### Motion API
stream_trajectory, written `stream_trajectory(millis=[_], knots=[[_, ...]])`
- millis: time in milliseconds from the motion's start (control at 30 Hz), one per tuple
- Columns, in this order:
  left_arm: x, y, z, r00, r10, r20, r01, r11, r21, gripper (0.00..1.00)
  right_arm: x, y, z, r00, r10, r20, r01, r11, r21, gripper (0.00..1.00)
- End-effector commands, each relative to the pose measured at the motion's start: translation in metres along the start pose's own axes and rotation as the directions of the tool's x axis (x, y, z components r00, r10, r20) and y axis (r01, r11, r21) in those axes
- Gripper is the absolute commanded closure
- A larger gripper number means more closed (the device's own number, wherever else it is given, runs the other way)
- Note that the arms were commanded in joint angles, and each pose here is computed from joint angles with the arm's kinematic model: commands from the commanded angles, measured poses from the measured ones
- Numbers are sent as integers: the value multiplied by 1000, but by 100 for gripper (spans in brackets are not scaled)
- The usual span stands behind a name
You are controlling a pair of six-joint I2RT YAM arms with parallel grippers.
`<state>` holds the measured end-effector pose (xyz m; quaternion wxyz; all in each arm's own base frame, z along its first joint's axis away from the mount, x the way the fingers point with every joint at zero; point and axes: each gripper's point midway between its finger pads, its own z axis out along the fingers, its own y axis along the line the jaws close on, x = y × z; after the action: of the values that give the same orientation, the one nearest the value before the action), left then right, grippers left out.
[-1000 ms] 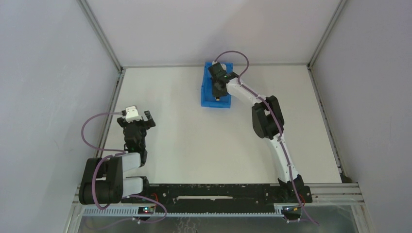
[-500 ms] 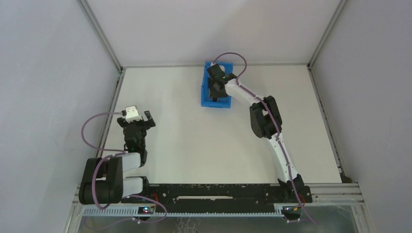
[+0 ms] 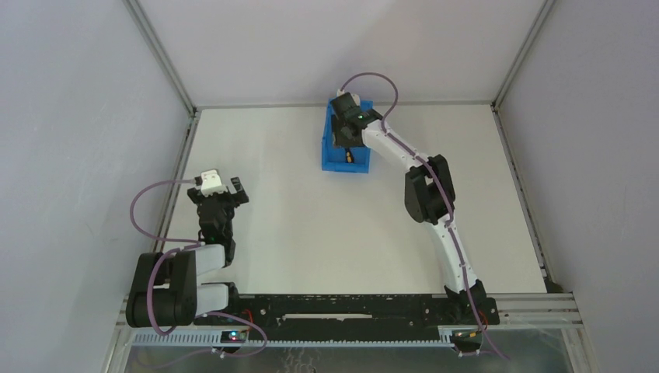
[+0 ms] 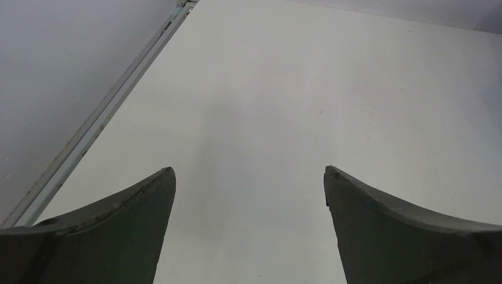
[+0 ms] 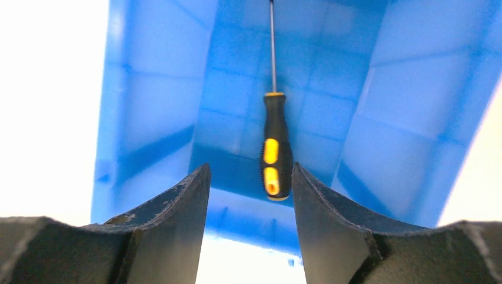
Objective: Put the screwdriver in the bin
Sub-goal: Place the screwdriver in the bin, then reset both arms
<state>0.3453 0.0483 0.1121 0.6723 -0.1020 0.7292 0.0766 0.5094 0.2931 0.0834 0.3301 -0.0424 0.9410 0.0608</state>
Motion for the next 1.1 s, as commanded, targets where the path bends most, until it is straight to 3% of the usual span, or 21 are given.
stream_trajectory(millis=[0,167,233,267,300,567,1067], knots=[[-23,2,7,998,4,69,-3,1000,-15,0,-71,12,-79,982,6,188,2,999,-43,39],[-23,2,7,998,4,69,-3,1000,-16,0,-92,16,-120,969,-1,246,16,998,-58,33],[-23,2,7,998,5,69,-4,1000,-14,0,-99,17,-136,963,-1,270,19,998,-64,23],[-23,2,7,998,4,69,-3,1000,-14,0,-101,17,-144,960,-3,280,23,998,-65,6],[-23,2,7,998,4,69,-3,1000,-14,0,-103,17,-153,957,-8,290,29,997,-69,1],[-24,2,7,998,4,70,-3,1000,-15,0,-115,13,-208,937,-16,349,49,995,-87,0],[-23,3,7,998,4,69,-3,1000,-17,0,-106,-35,-247,904,-114,411,119,993,15,0]])
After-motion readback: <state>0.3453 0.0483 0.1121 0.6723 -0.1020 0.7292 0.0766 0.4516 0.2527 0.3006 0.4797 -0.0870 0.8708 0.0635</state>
